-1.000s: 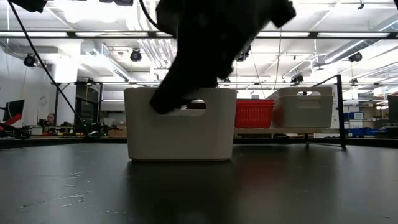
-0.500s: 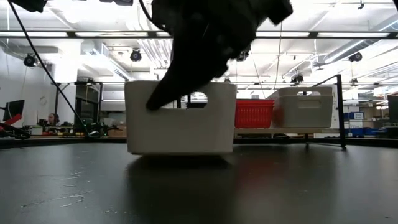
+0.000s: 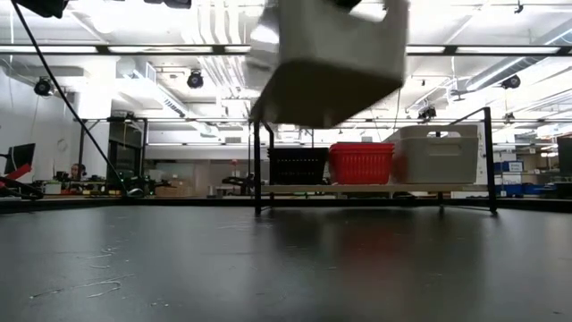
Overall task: Stack baskets on shelf by color
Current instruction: Stack the white bin into the top of the white bins on the shelf
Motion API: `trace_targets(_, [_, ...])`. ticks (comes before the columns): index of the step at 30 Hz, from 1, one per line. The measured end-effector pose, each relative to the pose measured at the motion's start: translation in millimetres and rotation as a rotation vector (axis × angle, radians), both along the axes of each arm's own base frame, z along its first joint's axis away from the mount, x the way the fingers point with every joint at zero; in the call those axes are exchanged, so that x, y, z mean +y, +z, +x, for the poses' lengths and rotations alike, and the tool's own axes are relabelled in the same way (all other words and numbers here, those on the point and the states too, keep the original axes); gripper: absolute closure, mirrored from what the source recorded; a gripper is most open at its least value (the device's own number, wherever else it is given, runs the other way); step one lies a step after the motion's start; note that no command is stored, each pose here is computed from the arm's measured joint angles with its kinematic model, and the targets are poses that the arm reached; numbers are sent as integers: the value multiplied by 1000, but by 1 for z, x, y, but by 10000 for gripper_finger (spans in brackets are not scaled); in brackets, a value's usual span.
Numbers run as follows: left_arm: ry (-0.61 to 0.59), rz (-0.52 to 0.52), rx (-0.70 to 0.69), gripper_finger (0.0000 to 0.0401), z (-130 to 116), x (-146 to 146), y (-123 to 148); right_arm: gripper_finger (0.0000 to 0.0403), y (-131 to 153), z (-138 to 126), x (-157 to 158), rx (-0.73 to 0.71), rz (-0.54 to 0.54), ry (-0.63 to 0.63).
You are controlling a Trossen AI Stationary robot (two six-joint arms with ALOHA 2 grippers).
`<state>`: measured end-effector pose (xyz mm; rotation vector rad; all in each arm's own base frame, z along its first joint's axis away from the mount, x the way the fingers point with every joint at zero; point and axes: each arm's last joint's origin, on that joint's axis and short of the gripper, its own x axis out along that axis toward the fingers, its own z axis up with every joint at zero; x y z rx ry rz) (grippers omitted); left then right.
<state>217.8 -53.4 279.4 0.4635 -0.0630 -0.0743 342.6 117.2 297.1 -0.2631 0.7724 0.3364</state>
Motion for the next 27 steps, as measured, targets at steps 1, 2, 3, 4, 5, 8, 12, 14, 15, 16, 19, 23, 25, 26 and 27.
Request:
trace_targets(1, [0,0,0,292,0,0,0,394,10,-7,-4,-16,-11,2])
trace_targets(2, [0,0,0,292,0,0,0,394,20,-15,-7,-41,-26,3])
trace_targets(3, [0,0,0,292,0,0,0,394,29,-23,-10,-67,-45,0])
trace_targets(4, [0,0,0,292,0,0,0,394,37,-31,-13,-92,-63,-7])
trace_targets(5, [0,0,0,292,0,0,0,394,46,-39,-17,-116,-82,-16])
trace_targets(8, [0,0,0,292,0,0,0,394,65,-62,-28,-173,-146,-68])
trace_targets(12, [0,0,0,292,0,0,0,394,82,-90,-43,-217,-247,-137])
trace_targets(14, [0,0,0,292,0,0,0,394,89,-102,-52,-232,-260,-171])
trace_targets(15, [0,0,0,292,0,0,0,394,91,-108,-56,-240,-258,-185])
trace_targets(16, [0,0,0,292,0,0,0,394,93,-112,-61,-248,-256,-202])
trace_targets(19, [0,0,0,292,0,0,0,394,95,-125,-76,-266,-258,-253])
trace_targets(23, [0,0,0,292,0,0,0,394,95,-139,-95,-271,-265,-325])
trace_targets(25, [0,0,0,292,0,0,0,394,95,-146,-103,-268,-275,-355])
trace_targets(26, [0,0,0,292,0,0,0,394,94,-150,-107,-269,-281,-367])
trace_targets(27, [0,0,0,292,0,0,0,394,94,-153,-110,-271,-286,-379])
